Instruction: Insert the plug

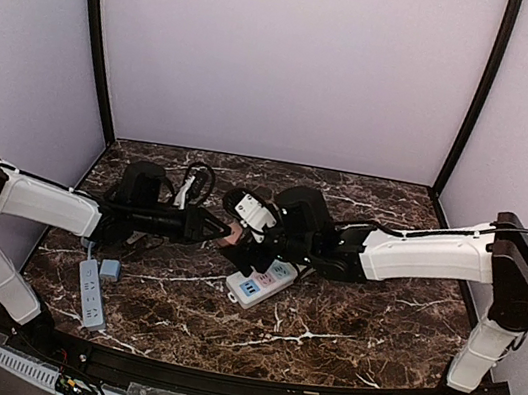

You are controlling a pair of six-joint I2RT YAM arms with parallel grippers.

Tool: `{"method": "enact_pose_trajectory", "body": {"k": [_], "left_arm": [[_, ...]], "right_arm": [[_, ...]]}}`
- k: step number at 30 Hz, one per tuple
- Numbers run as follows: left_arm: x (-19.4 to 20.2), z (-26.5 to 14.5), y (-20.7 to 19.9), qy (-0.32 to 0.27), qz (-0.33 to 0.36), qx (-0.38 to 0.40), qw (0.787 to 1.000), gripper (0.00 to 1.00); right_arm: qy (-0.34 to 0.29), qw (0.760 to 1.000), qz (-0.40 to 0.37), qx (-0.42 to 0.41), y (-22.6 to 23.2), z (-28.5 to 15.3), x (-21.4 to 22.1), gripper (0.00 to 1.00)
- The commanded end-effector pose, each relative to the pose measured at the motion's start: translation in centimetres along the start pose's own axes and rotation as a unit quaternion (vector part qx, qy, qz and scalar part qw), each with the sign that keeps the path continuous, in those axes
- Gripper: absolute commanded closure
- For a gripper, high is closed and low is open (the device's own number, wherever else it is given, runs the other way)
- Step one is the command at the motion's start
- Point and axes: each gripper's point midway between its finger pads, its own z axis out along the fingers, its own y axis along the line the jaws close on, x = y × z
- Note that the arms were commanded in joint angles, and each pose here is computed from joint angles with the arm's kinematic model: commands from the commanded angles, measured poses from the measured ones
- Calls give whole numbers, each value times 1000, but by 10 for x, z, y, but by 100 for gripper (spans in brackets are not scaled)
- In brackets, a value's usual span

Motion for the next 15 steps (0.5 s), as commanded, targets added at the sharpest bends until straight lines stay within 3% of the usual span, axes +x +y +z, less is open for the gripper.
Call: {"method": "enact_pose_trajectory", "body": {"k": [1, 11, 15], "left_arm": [[2, 1, -5, -1, 3, 16, 1000, 77], [4, 0, -4, 0, 4, 14, 1000, 77], [6, 0, -5, 2, 4, 19, 1000, 78]], "right_arm": [[2, 1000, -4, 19, -7, 12, -7, 13], [12, 1000, -10, 5, -3, 24, -9, 41], [14, 1000, -13, 10, -5, 26, -10, 41]]}}
